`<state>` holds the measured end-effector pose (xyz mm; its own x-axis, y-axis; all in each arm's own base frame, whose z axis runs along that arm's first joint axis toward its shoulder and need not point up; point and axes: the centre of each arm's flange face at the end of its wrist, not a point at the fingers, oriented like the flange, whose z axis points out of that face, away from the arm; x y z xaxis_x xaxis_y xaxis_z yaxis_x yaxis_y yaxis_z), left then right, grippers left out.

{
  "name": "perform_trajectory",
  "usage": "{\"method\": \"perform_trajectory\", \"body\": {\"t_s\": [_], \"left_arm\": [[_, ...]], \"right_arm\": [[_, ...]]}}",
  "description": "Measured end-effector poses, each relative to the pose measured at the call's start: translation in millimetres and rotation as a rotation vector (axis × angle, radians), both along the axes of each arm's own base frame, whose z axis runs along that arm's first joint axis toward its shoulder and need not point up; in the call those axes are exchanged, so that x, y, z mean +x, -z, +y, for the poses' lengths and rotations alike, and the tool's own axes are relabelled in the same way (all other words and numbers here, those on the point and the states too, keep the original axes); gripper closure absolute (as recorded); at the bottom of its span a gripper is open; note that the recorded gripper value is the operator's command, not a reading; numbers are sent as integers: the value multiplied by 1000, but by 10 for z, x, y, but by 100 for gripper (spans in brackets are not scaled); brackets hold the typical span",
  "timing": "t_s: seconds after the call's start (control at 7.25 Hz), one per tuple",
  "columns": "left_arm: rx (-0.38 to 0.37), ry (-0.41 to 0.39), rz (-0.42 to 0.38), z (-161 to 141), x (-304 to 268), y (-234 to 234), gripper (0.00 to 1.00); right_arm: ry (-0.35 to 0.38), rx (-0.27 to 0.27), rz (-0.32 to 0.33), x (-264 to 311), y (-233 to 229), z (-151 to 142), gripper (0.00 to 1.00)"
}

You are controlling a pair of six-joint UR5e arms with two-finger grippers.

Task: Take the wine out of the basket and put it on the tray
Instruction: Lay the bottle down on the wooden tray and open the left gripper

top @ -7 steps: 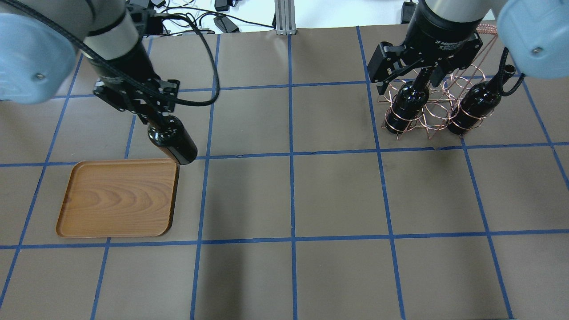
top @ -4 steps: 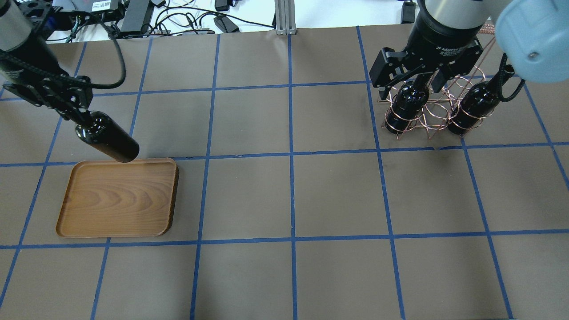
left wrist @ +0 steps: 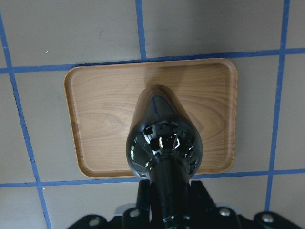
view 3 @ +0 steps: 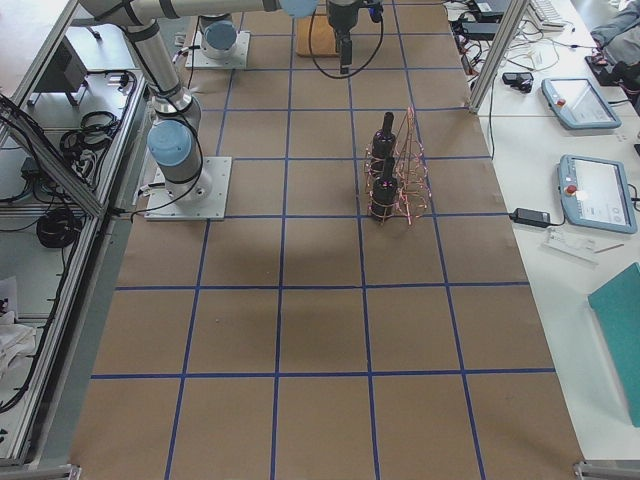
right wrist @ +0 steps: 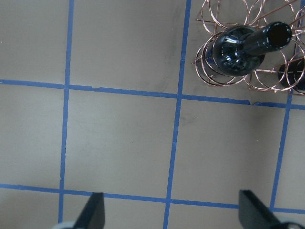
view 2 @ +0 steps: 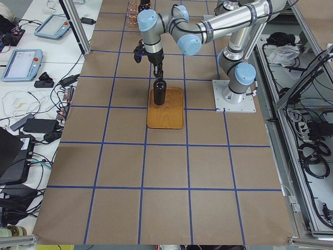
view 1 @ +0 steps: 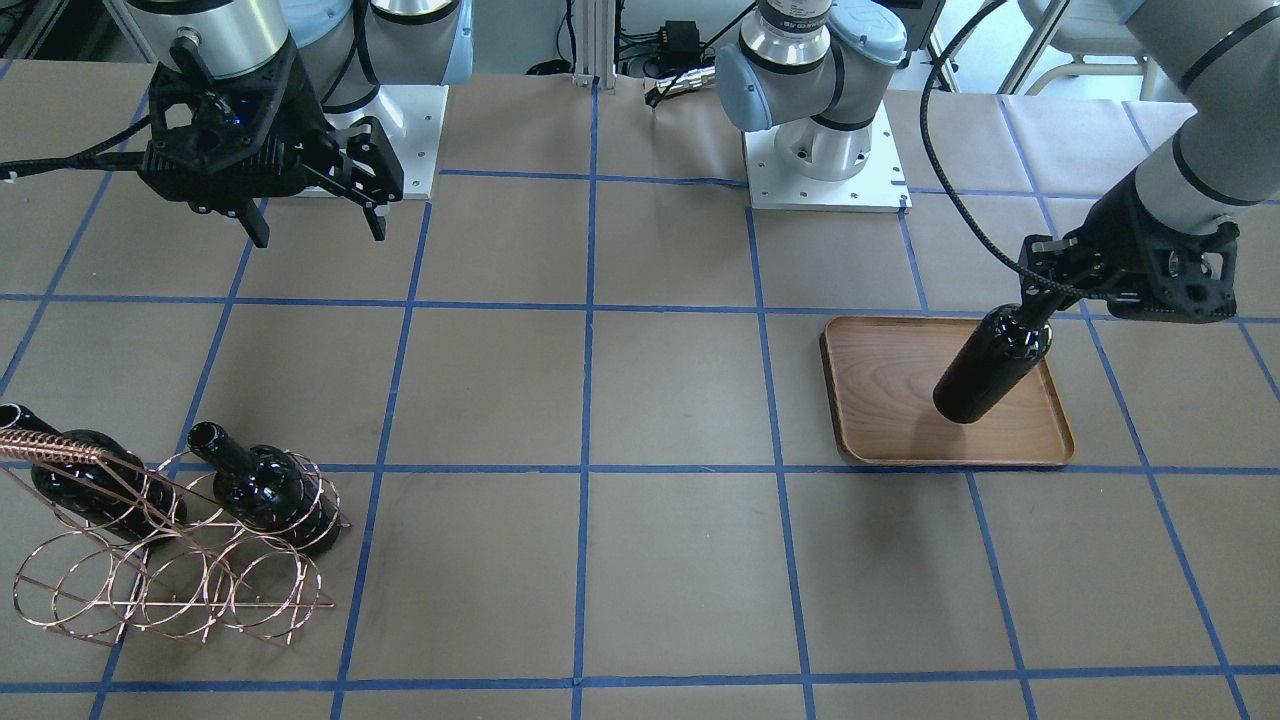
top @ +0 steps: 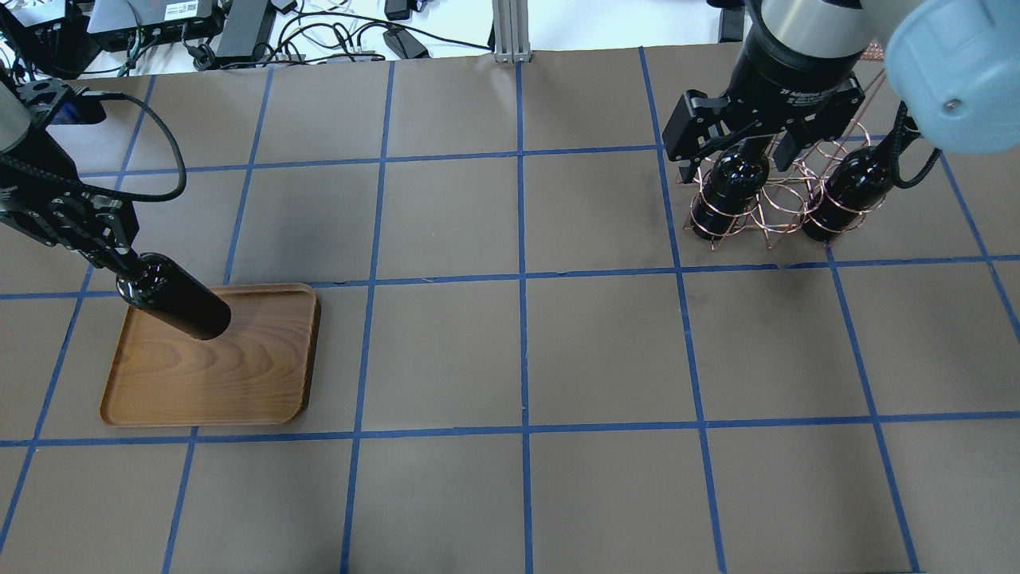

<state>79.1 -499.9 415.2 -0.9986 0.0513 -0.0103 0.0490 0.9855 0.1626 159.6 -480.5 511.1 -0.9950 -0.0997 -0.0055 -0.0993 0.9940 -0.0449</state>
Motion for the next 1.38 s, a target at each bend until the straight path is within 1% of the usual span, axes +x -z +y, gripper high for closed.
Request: {"method": "perform_trajectory", "body": {"t_s": [0.55,0.69,0.83,1.1,1.24,1.38], "left_arm": [[38,-1,21,-14,177,221,100],[45,-4,24,-15,208,252,28],[48,-9,27,-16,237,271,0],[42,-20,24,-25,254,252,0],[24,-40,16,-24,225,168,0],[-6,-86,5,-23,150,32,0]], "right_arm": [[4,2,0,2,10,-3,0],[4,3,0,2,10,-3,0],[4,2,0,2,9,-3,0],[5,2,0,0,6,-1,0],[5,2,0,0,6,-1,0],[5,2,0,0,7,-1,0]]}}
